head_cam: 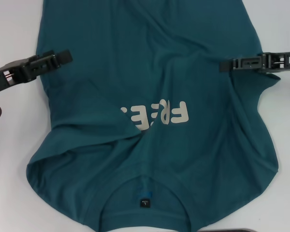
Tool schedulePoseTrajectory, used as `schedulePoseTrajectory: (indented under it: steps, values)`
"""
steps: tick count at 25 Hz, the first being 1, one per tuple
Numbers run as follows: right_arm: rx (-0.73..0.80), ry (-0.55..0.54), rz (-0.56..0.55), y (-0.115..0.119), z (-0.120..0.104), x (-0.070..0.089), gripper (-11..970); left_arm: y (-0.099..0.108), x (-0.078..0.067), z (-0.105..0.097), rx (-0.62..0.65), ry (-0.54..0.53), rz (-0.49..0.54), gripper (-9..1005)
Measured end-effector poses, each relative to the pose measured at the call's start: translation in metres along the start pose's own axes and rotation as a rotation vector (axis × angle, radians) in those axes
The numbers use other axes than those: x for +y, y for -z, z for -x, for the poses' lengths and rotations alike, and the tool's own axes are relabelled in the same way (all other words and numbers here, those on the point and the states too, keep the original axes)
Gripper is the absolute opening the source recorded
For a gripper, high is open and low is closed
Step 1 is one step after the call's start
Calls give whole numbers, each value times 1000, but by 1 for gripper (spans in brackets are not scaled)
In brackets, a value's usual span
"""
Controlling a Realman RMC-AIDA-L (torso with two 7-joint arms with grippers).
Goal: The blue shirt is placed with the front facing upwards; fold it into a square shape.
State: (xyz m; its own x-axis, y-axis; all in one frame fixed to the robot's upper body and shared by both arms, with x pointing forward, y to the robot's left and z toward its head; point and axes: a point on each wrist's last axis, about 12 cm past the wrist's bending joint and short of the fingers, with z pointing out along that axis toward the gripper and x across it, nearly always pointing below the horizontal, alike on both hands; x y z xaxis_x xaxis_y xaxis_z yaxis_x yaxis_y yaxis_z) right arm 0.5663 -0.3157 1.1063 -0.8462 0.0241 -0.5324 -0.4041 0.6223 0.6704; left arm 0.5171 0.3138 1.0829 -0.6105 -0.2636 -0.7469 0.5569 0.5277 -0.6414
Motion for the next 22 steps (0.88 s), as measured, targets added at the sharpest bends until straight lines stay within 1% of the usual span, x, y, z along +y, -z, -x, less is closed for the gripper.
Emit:
schedulePoseTrajectory:
  steps: [2, 5, 8, 22]
  values:
    - [21, 2, -9, -5, 4, 2, 838, 0, 0, 0, 0, 0, 1, 904]
    - [57, 5, -25, -11, 8, 5, 833, -1, 0, 0, 0, 0, -1, 905]
    - [59, 3, -34, -12, 8, 4, 830, -1, 0, 0, 1, 1, -1, 905]
    - [31, -43, -93, -1, 8, -6, 827, -1, 0, 0, 2, 0, -1, 905]
